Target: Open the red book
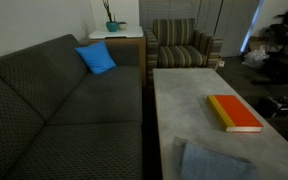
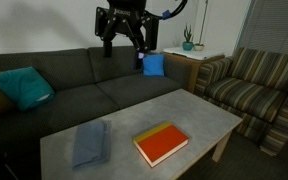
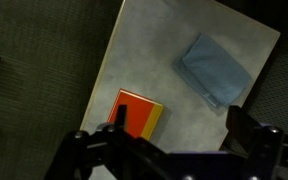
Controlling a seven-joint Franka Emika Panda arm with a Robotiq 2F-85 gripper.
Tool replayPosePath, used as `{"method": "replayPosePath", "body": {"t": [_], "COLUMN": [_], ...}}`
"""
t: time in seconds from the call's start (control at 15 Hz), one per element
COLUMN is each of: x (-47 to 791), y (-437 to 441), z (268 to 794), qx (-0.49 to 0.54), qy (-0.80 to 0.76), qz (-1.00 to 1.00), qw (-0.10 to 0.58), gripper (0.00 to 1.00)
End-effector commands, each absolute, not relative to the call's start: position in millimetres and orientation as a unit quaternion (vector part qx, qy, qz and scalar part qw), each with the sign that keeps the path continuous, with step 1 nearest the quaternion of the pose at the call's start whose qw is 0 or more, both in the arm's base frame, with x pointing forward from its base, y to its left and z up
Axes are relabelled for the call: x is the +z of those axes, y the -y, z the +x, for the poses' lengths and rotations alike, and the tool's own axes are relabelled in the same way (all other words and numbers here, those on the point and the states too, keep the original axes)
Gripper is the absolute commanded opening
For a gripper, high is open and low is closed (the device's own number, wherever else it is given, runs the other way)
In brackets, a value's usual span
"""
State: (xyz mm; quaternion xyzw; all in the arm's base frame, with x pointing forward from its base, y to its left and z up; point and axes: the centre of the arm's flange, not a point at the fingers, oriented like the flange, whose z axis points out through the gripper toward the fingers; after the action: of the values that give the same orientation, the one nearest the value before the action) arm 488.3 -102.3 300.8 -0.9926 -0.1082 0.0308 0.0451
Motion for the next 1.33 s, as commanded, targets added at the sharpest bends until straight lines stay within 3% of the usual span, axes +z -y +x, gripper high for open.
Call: {"method": "replayPosePath", "body": {"t": [0.0,0.33,0.8,0.87,1.27], "x": [298.6,266.5,149.2,187.8,183.6], "y": [101.4,108.5,143.5,126.1,125.9], "z": [489.9,532.6,599.7,567.7,576.0], "qx": [0.024,-0.035,-0.064,-0.072,-0.074], "qy": [0.112,0.112,0.099,0.097,0.096], "qz": [-0.992,-0.992,-0.978,-0.981,-0.981], "qw": [0.045,0.05,0.17,0.151,0.153], "gripper": [1.0,1.0,1.0,1.0,1.0]}}
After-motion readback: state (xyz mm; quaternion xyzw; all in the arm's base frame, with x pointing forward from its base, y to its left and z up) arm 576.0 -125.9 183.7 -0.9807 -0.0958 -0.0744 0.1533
